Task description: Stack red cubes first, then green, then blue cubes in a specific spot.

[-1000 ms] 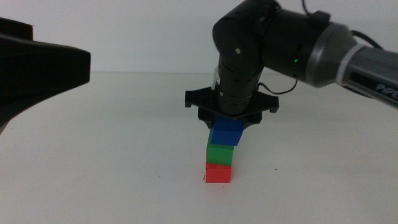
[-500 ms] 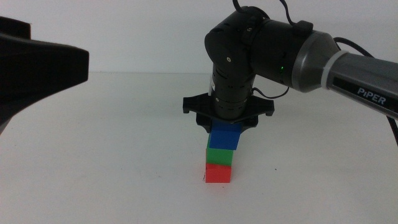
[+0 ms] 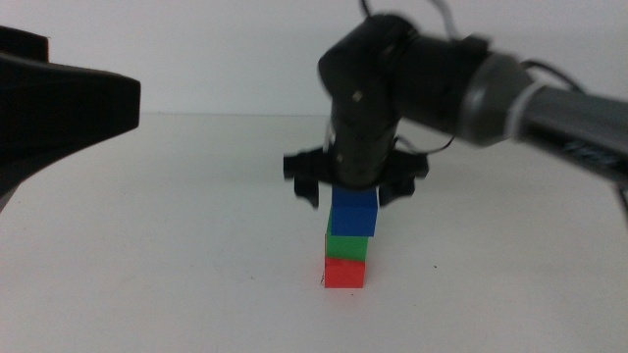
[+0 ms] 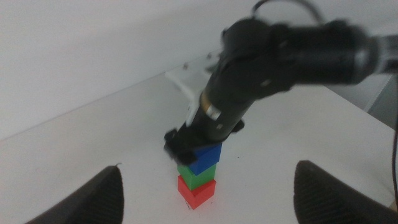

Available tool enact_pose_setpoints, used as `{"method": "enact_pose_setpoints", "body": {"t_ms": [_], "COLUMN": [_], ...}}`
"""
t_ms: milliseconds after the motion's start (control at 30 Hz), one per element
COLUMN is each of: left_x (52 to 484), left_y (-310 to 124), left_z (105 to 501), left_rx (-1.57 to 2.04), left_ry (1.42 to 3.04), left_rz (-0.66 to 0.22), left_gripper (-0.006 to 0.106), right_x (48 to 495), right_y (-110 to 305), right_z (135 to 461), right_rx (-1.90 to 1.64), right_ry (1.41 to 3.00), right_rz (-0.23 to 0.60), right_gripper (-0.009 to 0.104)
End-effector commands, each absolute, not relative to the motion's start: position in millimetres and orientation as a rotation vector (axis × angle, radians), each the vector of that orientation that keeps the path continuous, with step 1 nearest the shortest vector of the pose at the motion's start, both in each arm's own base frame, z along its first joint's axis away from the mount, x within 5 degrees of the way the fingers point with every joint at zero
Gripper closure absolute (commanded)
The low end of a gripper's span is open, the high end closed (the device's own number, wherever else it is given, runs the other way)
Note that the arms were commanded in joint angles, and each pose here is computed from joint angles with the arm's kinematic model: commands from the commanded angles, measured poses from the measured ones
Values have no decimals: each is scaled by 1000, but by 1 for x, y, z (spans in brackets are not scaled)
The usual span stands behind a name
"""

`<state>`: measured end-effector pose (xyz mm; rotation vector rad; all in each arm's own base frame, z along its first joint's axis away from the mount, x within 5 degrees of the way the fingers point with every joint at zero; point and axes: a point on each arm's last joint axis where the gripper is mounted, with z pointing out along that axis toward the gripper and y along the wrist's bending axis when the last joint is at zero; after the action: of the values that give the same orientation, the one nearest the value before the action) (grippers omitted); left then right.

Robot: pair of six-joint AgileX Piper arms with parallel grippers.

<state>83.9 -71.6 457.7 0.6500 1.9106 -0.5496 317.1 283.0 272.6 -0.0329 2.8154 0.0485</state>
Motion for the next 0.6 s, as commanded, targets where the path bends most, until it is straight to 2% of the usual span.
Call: {"method": "enact_pose_setpoints", "body": {"t_ms": [0,133,267,400,567], "left_x": [84,84,84,84,84], "left_y": [-71,-71,-71,-71,-71], "left_z": [458,458,458,458,458], "left_rx": [646,646,646,646,646], "left_ry": [1901,1901,1901,1901,1901], "left_rz": [-549,-549,-549,-549,-549], "left_gripper": [7,7,7,7,7], "right_x": [307,284,252,212,172], "right_y": [272,240,180,109,51], "right_z": [310,368,400,407,379], "right_rx": [-46,-96,-156,-201,-192], "right_ry": [2728,2600,2530,2386,2170], "right_rz": [95,132,144,189,241], "right_gripper": [2,2,2,2,2]}}
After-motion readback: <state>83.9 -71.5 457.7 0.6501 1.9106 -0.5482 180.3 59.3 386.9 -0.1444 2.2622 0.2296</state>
